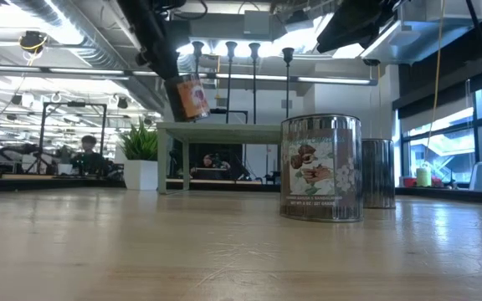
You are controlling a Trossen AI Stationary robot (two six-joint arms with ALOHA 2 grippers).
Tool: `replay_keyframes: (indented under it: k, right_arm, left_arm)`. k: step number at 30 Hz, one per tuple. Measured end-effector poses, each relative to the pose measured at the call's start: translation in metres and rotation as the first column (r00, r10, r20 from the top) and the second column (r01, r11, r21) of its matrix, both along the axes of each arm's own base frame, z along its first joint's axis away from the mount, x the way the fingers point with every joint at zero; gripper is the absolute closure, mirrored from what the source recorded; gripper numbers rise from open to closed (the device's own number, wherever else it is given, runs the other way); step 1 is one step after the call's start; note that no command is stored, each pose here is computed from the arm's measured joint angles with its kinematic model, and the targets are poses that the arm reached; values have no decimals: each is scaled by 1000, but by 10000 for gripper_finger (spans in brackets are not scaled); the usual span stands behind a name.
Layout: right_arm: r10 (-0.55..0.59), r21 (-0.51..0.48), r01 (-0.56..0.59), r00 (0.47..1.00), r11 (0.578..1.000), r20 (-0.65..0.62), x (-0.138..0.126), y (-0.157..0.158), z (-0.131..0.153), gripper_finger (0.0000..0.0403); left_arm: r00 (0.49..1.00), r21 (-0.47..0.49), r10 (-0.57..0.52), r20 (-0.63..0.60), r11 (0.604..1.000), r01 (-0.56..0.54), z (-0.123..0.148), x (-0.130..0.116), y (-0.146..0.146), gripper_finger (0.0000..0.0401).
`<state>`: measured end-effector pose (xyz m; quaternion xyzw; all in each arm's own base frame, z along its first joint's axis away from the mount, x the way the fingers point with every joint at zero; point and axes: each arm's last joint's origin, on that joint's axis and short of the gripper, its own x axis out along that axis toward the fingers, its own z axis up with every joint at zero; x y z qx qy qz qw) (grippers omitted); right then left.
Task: Pick & Place candle stick holders
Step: Put the orange scented candle on the shelf, then put the brown scented candle on the shelf aligned with the orange scented candle
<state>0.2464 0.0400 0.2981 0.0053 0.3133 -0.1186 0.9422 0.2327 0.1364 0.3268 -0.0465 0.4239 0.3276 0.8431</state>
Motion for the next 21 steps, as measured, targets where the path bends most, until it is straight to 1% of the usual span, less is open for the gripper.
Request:
replay_keyframes:
  k: [4, 7, 13, 16, 19, 21]
  right_arm:
    - [-1, -1, 1, 1000, 1000, 0, 0, 0, 0, 245]
    - [9, -16, -9, 1000, 1000, -3, 0, 0, 0, 245]
    - [13, -18, -12, 1000, 1000, 14, 1, 0, 1, 245]
    - [13, -16, -12, 1000, 1000, 24, 2, 0, 2, 245]
    - [13, -16, -12, 1000, 1000, 24, 2, 0, 2, 245]
    - [13, -16, -12, 1000, 1000, 23, 2, 0, 2, 245]
  left_arm:
    - [999, -1, -32, -15, 999, 32, -1, -1, 1, 385]
    - [999, 1, -37, -34, 999, 37, -2, -1, 1, 370]
    - [999, 20, -31, -22, 999, 32, -1, 0, 2, 347]
    - [1000, 40, -27, 1, 999, 27, 1, 2, 3, 344]
    - [1000, 78, 2, 1, 997, -2, 3, 2, 4, 343]
    - [1000, 86, 7, 1, 996, -8, 3, 3, 4, 343]
